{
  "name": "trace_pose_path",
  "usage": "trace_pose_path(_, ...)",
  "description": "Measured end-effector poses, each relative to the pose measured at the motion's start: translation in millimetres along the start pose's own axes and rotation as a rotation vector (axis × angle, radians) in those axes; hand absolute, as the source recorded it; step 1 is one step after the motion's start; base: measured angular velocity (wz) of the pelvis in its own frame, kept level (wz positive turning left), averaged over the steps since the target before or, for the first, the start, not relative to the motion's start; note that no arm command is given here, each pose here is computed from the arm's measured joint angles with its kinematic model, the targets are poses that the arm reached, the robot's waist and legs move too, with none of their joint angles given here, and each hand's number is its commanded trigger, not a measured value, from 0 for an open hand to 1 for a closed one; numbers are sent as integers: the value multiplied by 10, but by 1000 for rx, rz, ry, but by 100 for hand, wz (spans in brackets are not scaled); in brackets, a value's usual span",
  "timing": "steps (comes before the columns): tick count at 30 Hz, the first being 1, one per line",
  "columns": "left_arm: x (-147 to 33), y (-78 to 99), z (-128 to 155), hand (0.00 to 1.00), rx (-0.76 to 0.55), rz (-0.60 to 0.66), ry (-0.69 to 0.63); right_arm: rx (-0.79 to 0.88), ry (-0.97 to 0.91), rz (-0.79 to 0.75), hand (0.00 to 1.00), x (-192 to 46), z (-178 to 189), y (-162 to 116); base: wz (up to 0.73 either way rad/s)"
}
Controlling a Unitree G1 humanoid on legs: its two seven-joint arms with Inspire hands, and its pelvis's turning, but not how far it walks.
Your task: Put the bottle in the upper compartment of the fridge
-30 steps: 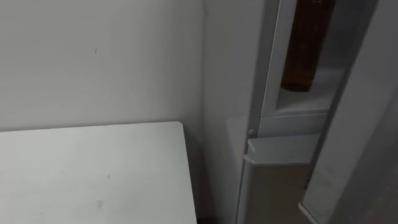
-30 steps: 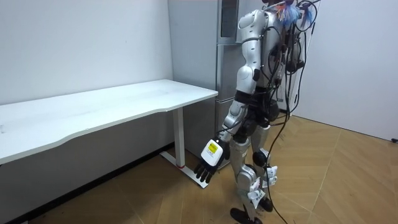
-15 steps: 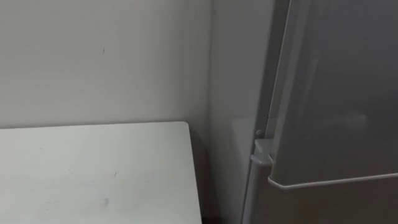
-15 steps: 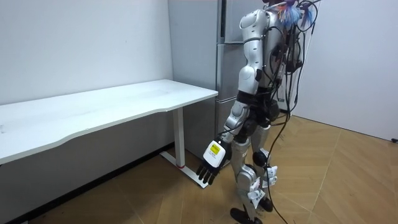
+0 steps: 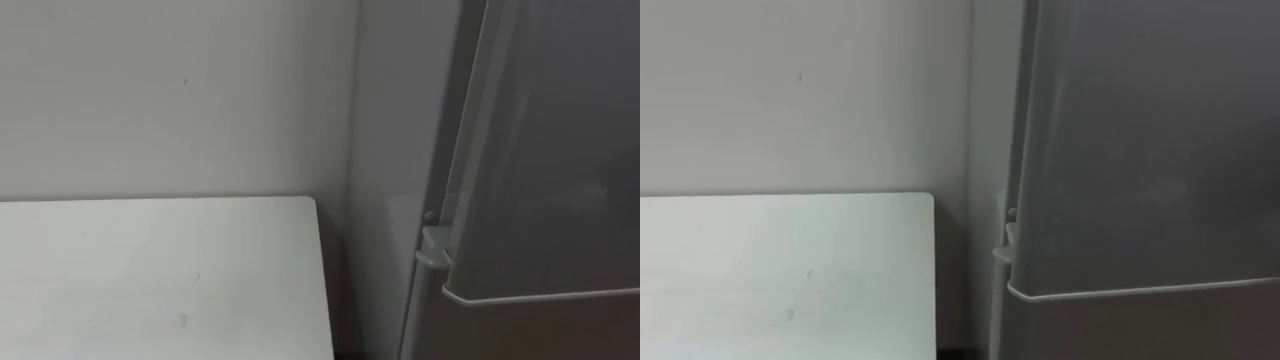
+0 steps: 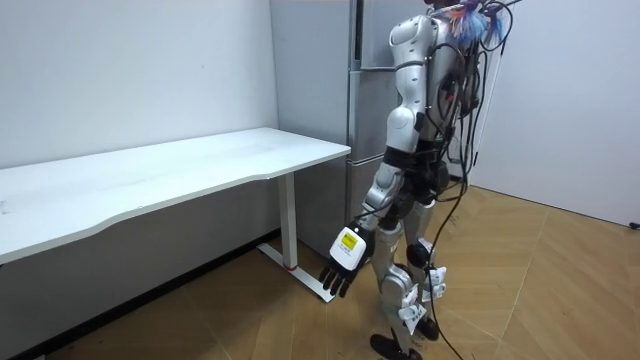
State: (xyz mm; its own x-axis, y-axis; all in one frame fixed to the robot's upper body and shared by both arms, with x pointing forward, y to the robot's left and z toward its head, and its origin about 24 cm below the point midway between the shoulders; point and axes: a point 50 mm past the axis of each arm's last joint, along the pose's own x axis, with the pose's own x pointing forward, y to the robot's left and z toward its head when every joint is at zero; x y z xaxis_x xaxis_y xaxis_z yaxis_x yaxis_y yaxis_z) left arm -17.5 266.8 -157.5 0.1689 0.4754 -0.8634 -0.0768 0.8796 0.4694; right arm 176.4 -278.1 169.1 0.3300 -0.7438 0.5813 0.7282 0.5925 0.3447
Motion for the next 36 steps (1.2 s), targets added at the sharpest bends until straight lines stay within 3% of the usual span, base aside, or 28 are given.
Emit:
trace_pose_path(10,4,-3,11,0,12,-7,-2,61,-44,68,0,-23,80,213,2)
trace_pose_path(19,16,27,29,0,29,-11,-7,-38,-133,165,0,-61,111,287,-2)
trace_pose_path(36,31,32,54,0,90,-103,-7,-24,-152,309,0,-47,90,622,0)
